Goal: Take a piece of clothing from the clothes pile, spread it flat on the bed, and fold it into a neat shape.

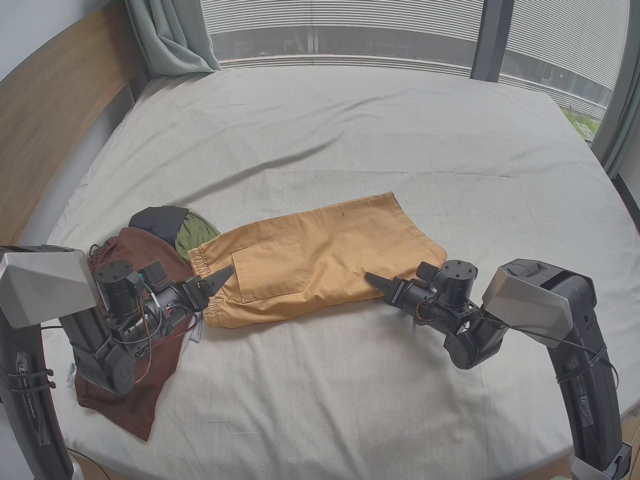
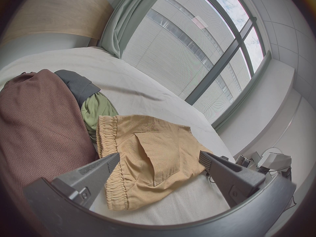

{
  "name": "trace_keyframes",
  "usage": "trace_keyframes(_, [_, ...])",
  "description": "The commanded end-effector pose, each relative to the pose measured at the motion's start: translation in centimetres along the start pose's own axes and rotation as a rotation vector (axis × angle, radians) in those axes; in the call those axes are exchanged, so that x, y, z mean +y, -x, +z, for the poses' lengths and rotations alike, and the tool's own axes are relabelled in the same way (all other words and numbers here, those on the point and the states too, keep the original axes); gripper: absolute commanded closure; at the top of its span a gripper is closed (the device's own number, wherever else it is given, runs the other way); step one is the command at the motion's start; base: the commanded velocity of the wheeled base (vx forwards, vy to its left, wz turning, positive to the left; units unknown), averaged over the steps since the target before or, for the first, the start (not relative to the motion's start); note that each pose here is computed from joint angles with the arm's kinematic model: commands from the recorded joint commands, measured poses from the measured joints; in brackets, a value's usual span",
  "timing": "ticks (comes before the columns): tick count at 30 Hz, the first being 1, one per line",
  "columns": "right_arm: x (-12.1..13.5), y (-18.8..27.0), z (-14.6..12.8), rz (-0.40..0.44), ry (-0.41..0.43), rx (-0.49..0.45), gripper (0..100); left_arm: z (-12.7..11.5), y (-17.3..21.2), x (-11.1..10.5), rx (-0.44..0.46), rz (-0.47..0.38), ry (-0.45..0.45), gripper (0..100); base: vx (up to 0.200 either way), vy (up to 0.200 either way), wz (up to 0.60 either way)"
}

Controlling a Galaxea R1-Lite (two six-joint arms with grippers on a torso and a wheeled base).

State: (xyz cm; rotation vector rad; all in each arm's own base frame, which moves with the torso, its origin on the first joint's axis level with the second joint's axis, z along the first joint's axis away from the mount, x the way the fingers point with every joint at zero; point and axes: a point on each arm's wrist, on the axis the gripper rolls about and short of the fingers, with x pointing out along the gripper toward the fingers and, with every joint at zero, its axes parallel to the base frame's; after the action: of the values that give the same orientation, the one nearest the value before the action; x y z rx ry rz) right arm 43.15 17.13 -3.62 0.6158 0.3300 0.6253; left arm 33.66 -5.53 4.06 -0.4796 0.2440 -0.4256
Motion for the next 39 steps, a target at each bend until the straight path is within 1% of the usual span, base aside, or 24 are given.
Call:
trace_keyframes(1, [0.0,0.0,-0.1,0.000,0.001,-0.002,100,-0.1,-0.1,0.1,0.004,0.000,0.001,0,0.000,0.000,0.00])
trace_keyframes(10, [0.3,0.7,-0.1,-0.004,-0.001,-0.009,100,-0.1,0.0,0.1,0.002,0.002,0.005,0,0.000,0.000,0.00])
trace_keyframes(13, [0.9,1.4,0.4,0.001,0.002,-0.016,100,0.0,0.0,0.2,0.000,0.003,0.005,0,0.000,0.000,0.00])
trace_keyframes(17, [1.6,2.9,0.9,-0.013,-0.003,-0.005,100,0.1,0.0,0.2,-0.002,0.001,0.005,0,0.000,0.000,0.00])
trace_keyframes(22, [2.3,4.4,0.8,-0.019,-0.004,0.005,100,0.1,0.0,0.1,-0.002,0.000,0.005,0,0.000,0.000,0.00])
trace_keyframes(35, [3.4,9.6,-0.4,-0.080,0.019,0.085,100,0.2,0.1,0.2,-0.003,-0.004,0.003,0,0.000,0.000,0.00])
trace_keyframes(39, [3.9,11.8,-1.2,-0.115,0.024,0.144,100,0.2,0.0,0.2,-0.004,-0.005,0.004,0,0.000,0.000,0.00])
